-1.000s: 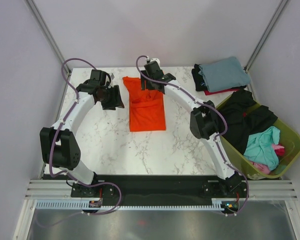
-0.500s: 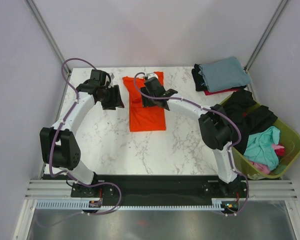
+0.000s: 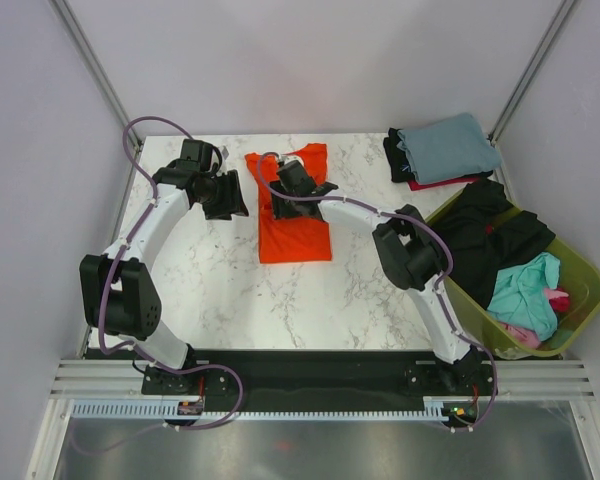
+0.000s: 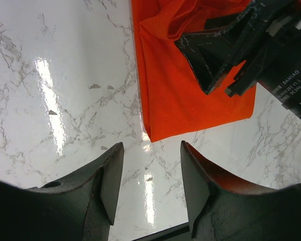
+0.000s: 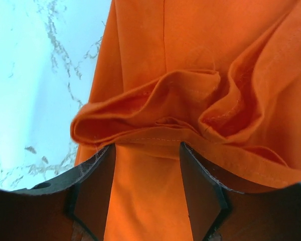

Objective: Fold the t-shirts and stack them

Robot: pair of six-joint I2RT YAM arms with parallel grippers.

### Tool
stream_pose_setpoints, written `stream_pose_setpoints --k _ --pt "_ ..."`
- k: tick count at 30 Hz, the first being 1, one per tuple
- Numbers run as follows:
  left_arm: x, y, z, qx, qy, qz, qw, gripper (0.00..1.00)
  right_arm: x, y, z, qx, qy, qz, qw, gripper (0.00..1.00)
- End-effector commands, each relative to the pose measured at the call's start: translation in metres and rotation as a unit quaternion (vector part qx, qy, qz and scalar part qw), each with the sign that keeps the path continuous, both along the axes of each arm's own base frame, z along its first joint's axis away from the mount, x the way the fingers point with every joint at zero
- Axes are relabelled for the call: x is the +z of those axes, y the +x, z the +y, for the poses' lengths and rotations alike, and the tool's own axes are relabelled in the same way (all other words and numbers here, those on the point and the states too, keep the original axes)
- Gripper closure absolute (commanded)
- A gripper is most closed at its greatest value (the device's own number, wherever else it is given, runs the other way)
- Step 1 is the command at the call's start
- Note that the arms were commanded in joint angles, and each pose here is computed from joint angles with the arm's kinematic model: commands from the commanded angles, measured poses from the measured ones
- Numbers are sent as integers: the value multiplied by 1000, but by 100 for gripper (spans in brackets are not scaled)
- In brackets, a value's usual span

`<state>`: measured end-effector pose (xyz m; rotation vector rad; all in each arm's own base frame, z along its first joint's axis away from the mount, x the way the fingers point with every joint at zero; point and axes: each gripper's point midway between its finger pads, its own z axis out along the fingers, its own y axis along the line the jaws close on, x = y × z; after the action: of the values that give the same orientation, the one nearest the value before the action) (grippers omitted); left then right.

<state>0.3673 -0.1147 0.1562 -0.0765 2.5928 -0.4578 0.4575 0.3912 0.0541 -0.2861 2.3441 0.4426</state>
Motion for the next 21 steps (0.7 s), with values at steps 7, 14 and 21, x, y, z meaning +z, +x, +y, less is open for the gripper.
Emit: stream_pose_setpoints --k 7,14,21 --pt "13 2 -6 -23 -10 -28 999 44 17 52 1 -35 38 -28 998 37" --pt "10 2 -8 -25 -14 -24 999 44 9 91 -12 -60 54 -40 996 34" --pt "7 2 -9 -24 -16 -19 999 44 17 126 -10 -37 78 -94 992 33"
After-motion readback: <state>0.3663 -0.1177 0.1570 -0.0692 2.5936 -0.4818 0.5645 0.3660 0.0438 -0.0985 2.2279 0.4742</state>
